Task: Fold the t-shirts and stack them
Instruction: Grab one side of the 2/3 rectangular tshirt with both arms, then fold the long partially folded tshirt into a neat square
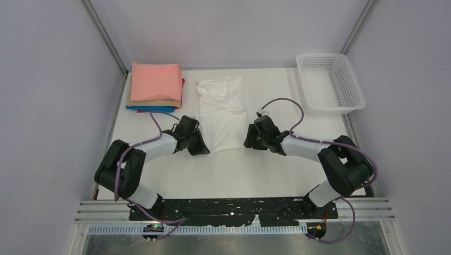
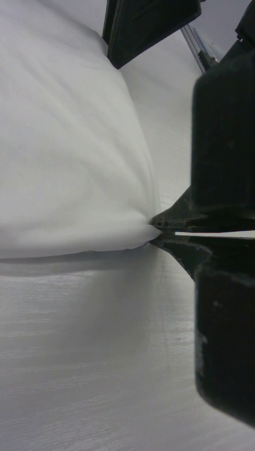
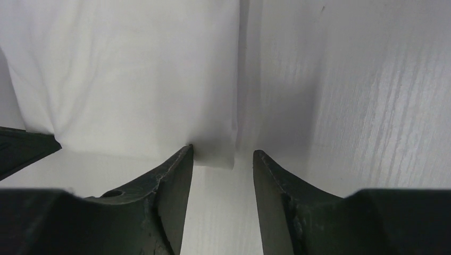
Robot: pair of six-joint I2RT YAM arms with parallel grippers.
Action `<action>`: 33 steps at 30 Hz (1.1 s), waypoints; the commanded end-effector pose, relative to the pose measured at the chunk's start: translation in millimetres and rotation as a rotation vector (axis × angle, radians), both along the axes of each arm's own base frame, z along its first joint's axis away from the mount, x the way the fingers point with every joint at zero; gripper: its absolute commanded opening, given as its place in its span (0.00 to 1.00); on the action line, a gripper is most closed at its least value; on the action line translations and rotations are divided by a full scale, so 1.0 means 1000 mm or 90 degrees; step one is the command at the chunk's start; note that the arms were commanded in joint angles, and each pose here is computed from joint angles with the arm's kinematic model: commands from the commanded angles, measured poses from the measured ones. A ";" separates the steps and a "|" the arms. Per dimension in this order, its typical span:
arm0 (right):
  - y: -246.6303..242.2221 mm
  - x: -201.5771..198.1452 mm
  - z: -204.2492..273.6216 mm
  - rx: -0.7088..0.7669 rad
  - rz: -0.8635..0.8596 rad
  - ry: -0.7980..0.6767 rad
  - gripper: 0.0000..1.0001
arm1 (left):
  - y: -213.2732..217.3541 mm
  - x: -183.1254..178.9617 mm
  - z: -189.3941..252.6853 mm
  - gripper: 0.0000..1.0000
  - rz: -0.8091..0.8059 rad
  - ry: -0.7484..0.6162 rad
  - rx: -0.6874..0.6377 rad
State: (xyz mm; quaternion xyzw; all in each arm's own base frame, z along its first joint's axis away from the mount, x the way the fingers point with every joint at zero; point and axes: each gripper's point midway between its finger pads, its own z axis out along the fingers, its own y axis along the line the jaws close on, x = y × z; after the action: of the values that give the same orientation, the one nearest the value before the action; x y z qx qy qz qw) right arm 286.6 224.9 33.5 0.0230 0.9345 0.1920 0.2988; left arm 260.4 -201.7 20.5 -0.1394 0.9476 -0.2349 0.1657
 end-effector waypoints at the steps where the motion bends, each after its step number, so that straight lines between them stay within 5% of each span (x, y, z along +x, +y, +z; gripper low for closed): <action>1: 0.017 0.001 0.000 0.057 0.011 0.004 0.45 | 0.002 0.006 0.005 0.00 0.001 -0.030 0.007; 4: 0.027 -0.002 0.007 0.096 0.031 -0.001 0.11 | 0.001 0.004 0.008 0.00 -0.003 -0.028 0.001; 5: 0.029 -0.005 0.011 0.108 0.042 0.002 0.07 | 0.001 0.001 0.010 0.00 -0.008 -0.024 -0.001; 13: 0.025 -0.060 0.038 0.163 0.118 0.043 0.06 | 0.020 -0.039 0.046 0.00 -0.020 -0.082 0.004; 23: 0.035 -0.166 0.122 0.321 0.357 0.084 0.06 | 0.050 -0.106 0.107 0.00 -0.032 -0.210 -0.048; 33: 0.036 -0.180 0.173 0.377 0.429 0.032 0.06 | 0.055 -0.107 0.158 0.00 -0.024 -0.318 -0.096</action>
State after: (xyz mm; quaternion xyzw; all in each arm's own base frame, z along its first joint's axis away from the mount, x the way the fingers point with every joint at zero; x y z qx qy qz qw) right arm 108.9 258.5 184.3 -0.1704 0.8167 0.5210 0.1805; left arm 141.7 -152.4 163.3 -0.0705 0.8632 -0.3547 0.3524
